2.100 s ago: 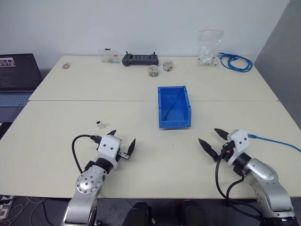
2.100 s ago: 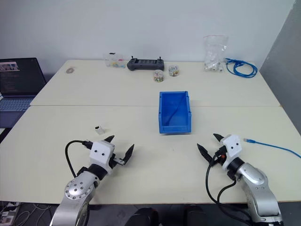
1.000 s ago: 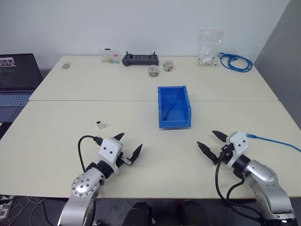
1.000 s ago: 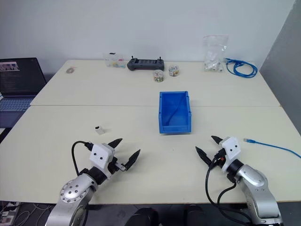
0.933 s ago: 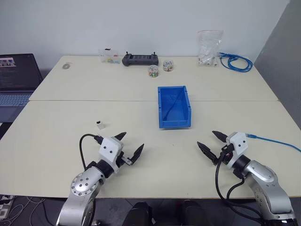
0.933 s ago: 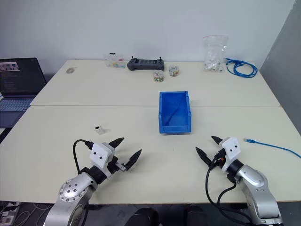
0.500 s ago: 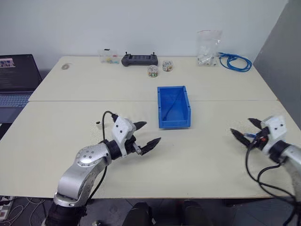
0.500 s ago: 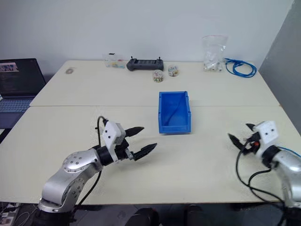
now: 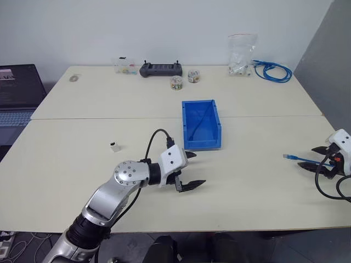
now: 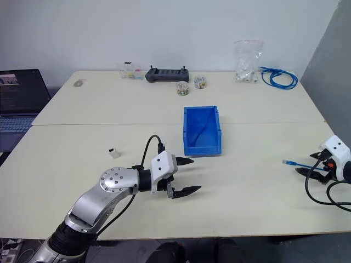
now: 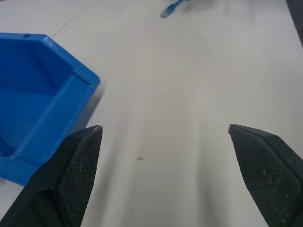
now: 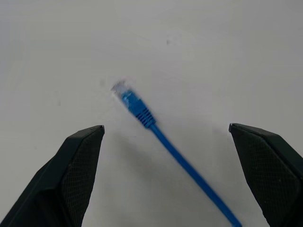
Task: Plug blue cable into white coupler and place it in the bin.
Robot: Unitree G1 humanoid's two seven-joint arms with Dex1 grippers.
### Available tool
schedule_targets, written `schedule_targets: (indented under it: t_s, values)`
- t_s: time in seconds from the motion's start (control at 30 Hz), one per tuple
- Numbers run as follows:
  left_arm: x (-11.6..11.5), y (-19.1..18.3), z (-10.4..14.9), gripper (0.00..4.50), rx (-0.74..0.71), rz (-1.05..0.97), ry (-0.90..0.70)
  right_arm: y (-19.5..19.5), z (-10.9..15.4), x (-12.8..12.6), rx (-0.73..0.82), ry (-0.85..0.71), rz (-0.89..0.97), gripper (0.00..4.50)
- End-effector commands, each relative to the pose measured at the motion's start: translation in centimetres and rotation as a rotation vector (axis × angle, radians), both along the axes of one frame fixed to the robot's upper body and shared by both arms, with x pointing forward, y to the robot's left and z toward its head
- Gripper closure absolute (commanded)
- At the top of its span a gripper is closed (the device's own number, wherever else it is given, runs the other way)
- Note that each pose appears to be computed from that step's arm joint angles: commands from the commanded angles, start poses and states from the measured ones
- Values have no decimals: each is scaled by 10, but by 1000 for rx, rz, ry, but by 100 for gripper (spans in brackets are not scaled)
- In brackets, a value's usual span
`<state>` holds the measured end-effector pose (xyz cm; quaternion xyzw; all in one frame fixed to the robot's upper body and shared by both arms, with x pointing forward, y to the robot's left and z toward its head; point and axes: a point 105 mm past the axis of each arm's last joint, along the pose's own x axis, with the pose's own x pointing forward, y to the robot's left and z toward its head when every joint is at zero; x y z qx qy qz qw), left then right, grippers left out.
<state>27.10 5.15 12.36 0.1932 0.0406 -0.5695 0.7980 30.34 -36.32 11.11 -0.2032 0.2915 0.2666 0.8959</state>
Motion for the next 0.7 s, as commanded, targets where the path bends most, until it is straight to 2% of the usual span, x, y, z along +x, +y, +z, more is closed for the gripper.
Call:
schedule_targets:
  t_s: [0.03,0.17,0.27,0.5,0.7]
  values:
    - [0,-8,15,2,-38,-30,-52,2,4,8,22,13,7,0]
    - [1,-9,17,2,-36,-29,-64,2,-7,14,25,60,-1,0]
    - [2,-8,19,0,-34,-18,-72,3,-11,16,37,90,-2,51]
    - [1,-1,18,0,-28,12,-74,17,-17,15,86,153,61,232]
    - [1,3,17,0,-32,33,-76,30,-12,19,26,107,180,384]
